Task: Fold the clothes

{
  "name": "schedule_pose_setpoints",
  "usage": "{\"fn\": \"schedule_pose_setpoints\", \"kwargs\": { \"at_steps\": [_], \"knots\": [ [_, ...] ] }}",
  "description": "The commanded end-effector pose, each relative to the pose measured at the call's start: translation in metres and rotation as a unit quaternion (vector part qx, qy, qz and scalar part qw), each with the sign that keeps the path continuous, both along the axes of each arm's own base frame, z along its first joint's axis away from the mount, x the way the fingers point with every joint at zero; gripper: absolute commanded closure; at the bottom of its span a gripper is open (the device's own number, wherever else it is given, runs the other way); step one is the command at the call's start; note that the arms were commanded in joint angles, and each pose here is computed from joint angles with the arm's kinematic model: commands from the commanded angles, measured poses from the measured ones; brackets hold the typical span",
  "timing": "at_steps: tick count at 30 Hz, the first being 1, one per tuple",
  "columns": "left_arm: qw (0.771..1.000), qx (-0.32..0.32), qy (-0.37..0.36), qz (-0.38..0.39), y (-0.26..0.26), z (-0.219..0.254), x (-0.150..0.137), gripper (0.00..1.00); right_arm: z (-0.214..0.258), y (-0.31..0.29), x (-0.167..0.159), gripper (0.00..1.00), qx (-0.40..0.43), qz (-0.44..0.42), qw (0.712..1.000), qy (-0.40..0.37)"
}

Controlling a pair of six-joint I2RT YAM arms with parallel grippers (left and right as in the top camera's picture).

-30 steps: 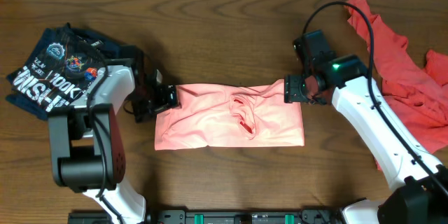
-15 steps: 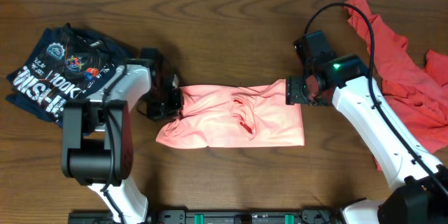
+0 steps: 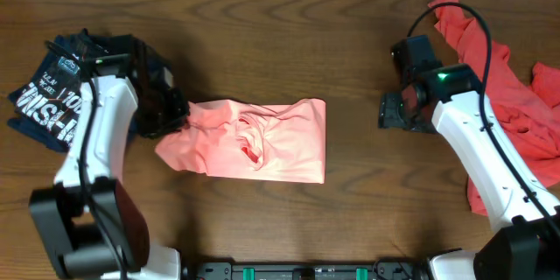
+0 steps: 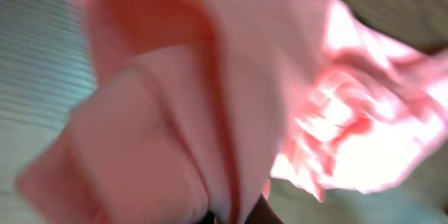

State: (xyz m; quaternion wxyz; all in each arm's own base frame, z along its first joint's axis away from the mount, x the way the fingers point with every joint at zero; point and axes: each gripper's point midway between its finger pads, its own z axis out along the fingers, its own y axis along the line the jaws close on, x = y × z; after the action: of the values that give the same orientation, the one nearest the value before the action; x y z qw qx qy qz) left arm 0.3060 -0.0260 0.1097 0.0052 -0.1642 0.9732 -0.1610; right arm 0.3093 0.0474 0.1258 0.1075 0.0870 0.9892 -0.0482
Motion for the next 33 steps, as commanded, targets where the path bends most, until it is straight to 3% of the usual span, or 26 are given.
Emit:
{"fn": "schedule_pose_setpoints", "kwargs": {
  "at_steps": [1,8,12,19,21,23,27,31,33],
  "knots": [
    [0.997,-0.063,-0.023,-0.028,-0.056,0.029,-0.005,0.94,0.005,-0.008,0.001,0.27,-0.008,-0.004,1.000,-0.005],
    [0.983,-0.088,-0.087,-0.137,-0.168,0.040,-0.007,0.94,0.004,-0.004,0.000,0.27,0.003,0.012,1.000,0.000],
    [0.980,-0.062,-0.091,-0.166,-0.207,0.021,-0.012,0.94,0.004,-0.004,-0.001,0.27,0.003,0.013,1.000,0.003],
    [0.969,-0.069,-0.076,-0.226,-0.258,-0.008,-0.033,0.70,0.004,-0.004,-0.002,0.27,0.003,0.013,1.000,0.004],
    [0.960,-0.079,-0.092,-0.254,-0.266,-0.005,-0.033,0.59,0.004,-0.004,-0.002,0.26,0.003,0.013,1.000,0.004],
    [0.949,-0.089,-0.113,-0.279,-0.265,0.008,-0.030,0.53,0.003,-0.002,-0.002,0.26,0.007,0.017,1.000,0.005],
    [0.940,-0.086,-0.179,-0.279,-0.231,0.060,-0.004,0.52,0.004,0.026,0.001,0.26,0.072,0.090,0.993,0.004],
    [0.948,-0.051,-0.247,-0.195,-0.167,0.103,0.033,0.52,0.017,0.091,-0.004,0.27,0.216,0.245,0.945,-0.012],
    [0.953,-0.039,-0.261,-0.149,-0.136,0.112,0.046,0.51,0.022,0.107,-0.005,0.28,0.243,0.269,0.932,-0.021]
  ]
}}
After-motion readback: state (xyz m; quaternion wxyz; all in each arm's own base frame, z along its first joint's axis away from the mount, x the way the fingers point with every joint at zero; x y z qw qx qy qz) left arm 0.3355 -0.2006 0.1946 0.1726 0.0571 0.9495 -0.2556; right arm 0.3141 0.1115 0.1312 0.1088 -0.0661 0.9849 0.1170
